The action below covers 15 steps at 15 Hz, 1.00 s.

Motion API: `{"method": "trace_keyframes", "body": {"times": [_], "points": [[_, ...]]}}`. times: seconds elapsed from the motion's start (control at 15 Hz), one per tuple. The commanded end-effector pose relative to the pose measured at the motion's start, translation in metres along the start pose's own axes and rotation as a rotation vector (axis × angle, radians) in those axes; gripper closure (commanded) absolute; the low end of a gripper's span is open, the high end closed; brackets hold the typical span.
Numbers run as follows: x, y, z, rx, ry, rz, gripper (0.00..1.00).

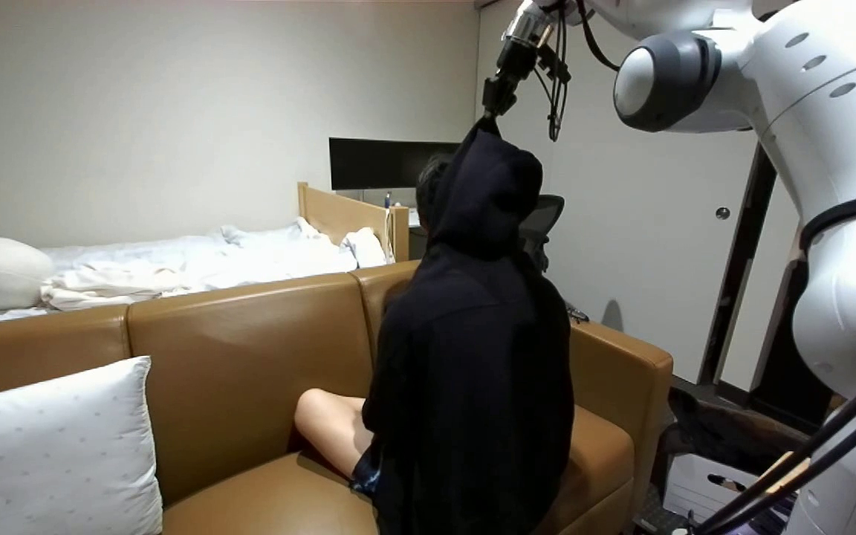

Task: Put the hood over his head

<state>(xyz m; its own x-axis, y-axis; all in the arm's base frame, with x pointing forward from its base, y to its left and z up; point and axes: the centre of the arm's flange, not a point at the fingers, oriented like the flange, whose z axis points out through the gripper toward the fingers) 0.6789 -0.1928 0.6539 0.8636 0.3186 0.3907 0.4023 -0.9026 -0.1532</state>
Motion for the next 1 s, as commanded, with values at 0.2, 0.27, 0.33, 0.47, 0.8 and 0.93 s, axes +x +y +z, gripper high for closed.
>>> {"method": "trace_keyframes", "body": {"times": [0.2,0.27,0.33,0.47,0.8,0.93], "points": [[0.028,-0.010,-0.029,0.032,-0.004,-0.037,0.99],[0.028,-0.013,-0.027,0.030,-0.009,-0.039,0.99],[0.027,-0.018,-0.026,0.041,-0.016,-0.048,0.99],[0.023,-0.028,-0.027,0.066,-0.017,-0.081,0.99],[0.008,-0.040,-0.010,0.077,-0.028,-0.093,0.99],[0.009,-0.040,-0.006,0.081,-0.033,-0.097,0.96]]}}
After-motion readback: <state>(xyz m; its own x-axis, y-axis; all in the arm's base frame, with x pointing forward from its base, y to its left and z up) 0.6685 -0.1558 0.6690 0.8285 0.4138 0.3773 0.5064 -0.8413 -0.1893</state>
